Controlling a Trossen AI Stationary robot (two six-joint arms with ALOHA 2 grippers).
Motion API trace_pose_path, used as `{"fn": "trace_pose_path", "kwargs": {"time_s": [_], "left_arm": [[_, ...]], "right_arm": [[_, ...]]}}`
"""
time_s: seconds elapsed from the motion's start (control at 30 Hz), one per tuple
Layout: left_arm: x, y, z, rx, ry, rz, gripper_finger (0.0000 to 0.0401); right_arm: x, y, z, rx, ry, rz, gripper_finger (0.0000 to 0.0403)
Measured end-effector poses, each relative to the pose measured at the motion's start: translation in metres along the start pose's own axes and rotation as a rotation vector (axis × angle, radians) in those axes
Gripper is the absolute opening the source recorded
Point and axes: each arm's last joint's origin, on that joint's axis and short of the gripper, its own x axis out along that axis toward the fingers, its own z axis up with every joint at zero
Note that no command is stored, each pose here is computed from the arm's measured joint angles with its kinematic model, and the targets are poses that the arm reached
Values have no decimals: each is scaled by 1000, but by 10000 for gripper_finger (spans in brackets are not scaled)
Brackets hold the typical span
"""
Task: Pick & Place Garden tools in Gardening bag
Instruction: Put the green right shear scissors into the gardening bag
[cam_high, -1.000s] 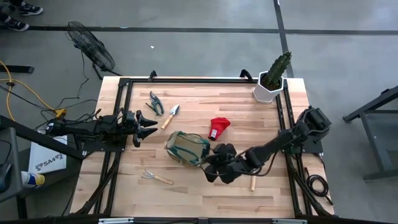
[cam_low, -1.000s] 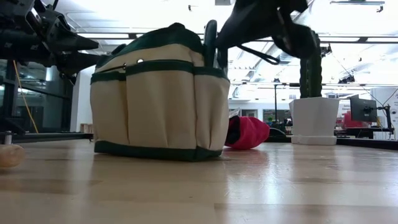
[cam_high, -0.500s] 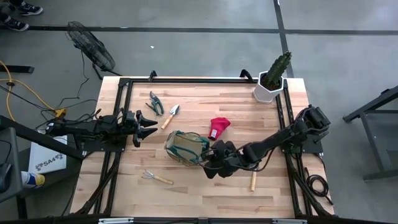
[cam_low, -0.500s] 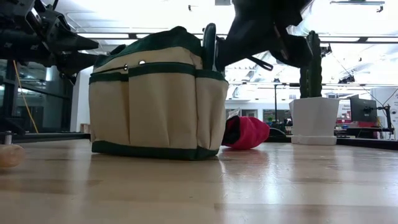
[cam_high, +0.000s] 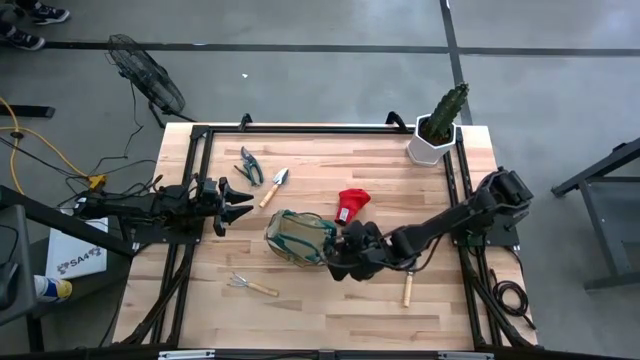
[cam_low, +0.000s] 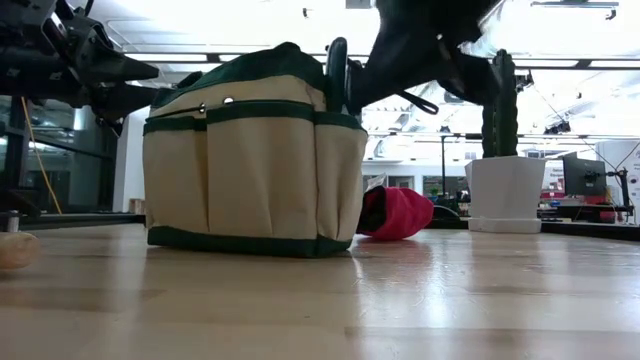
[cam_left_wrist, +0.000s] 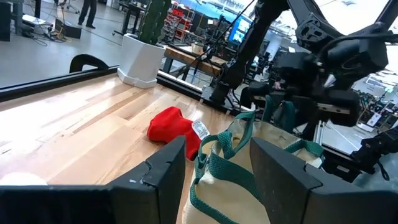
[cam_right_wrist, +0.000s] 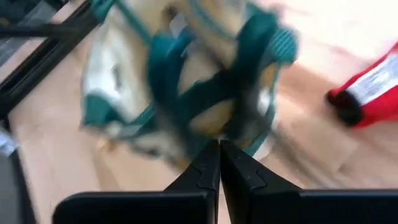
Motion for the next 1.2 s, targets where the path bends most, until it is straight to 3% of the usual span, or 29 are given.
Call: {"fn": "trace_pose_path", "kwargs": {"time_s": [0.53,0.97,1.2], "left_arm": [[0,0,0,0,5,-11,174],[0,0,0,-1,5,-12,174],[0,-1,0,-153,8,-20,174]], "right_arm": [[9,-10,12,-15,6,-57,4],[9,-10,9,-68,105,-21,4],[-7,-12,3,-56,155,-43,4]]}}
